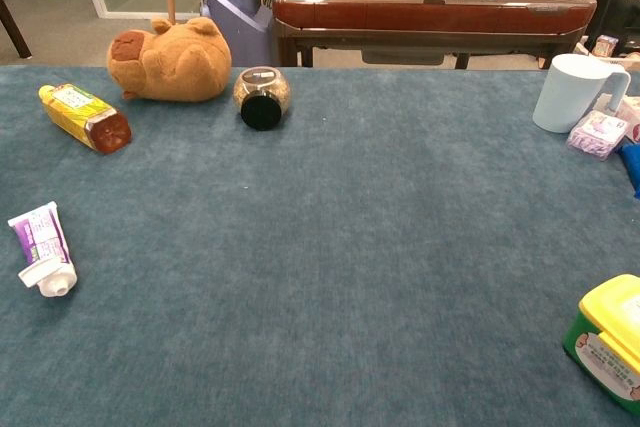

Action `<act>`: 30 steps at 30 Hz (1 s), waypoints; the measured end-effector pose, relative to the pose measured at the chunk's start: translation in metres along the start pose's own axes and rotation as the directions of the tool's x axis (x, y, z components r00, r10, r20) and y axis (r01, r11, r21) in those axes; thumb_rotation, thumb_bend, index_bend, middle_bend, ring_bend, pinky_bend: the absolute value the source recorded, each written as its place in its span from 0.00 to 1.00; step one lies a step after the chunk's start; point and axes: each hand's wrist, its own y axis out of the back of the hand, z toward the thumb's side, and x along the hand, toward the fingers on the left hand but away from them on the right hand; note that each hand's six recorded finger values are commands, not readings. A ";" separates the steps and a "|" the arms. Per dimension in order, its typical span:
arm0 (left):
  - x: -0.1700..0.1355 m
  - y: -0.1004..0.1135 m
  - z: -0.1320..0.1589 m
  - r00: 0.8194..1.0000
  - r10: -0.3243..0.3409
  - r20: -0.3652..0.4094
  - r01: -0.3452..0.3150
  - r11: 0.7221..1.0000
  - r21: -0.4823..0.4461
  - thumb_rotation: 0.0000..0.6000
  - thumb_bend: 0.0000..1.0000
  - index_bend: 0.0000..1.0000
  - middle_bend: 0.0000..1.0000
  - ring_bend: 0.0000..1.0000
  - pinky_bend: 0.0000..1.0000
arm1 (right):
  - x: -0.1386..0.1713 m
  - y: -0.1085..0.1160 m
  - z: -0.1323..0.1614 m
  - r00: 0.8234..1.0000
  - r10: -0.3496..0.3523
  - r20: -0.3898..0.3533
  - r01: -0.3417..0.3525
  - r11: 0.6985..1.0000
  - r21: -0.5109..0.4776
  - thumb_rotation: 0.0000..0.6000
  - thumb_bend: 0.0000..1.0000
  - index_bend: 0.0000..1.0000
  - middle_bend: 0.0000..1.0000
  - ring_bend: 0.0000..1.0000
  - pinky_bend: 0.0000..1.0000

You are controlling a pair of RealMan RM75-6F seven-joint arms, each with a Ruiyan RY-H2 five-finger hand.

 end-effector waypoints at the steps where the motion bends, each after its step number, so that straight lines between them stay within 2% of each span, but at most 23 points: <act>1: 0.000 0.000 0.000 1.000 -0.001 0.001 0.001 1.000 0.000 1.00 0.12 0.15 0.28 0.22 0.16 | 0.000 0.000 0.000 1.000 -0.001 -0.001 0.001 1.000 0.001 1.00 0.04 0.14 0.19 0.16 0.15; 9: 0.004 -0.002 0.000 0.999 -0.024 0.025 0.024 1.000 -0.007 1.00 0.12 0.15 0.28 0.22 0.16 | -0.006 0.013 0.003 0.999 -0.035 -0.016 0.035 0.999 0.007 1.00 0.04 0.14 0.19 0.16 0.15; 16: 0.018 -0.010 -0.001 0.991 -0.094 0.098 0.095 0.995 -0.004 1.00 0.12 0.15 0.28 0.22 0.16 | -0.022 0.053 0.015 0.991 -0.114 -0.071 0.117 0.993 0.031 1.00 0.04 0.14 0.19 0.16 0.15; 21: 0.033 -0.021 -0.004 0.974 -0.157 0.165 0.157 0.987 0.011 1.00 0.13 0.14 0.28 0.22 0.15 | -0.031 0.071 0.030 0.983 -0.143 -0.113 0.148 0.988 0.037 1.00 0.04 0.14 0.19 0.16 0.15; 26: 0.047 -0.033 -0.004 0.947 -0.208 0.244 0.204 0.978 0.044 1.00 0.13 0.12 0.26 0.21 0.15 | -0.031 0.071 0.037 0.983 -0.133 -0.127 0.137 0.990 0.023 1.00 0.04 0.14 0.19 0.16 0.15; 30: 0.055 -0.042 0.004 0.923 -0.230 0.310 0.215 0.973 0.082 1.00 0.13 0.11 0.24 0.20 0.15 | -0.028 0.071 0.036 0.984 -0.130 -0.118 0.134 0.991 0.022 1.00 0.04 0.14 0.19 0.16 0.15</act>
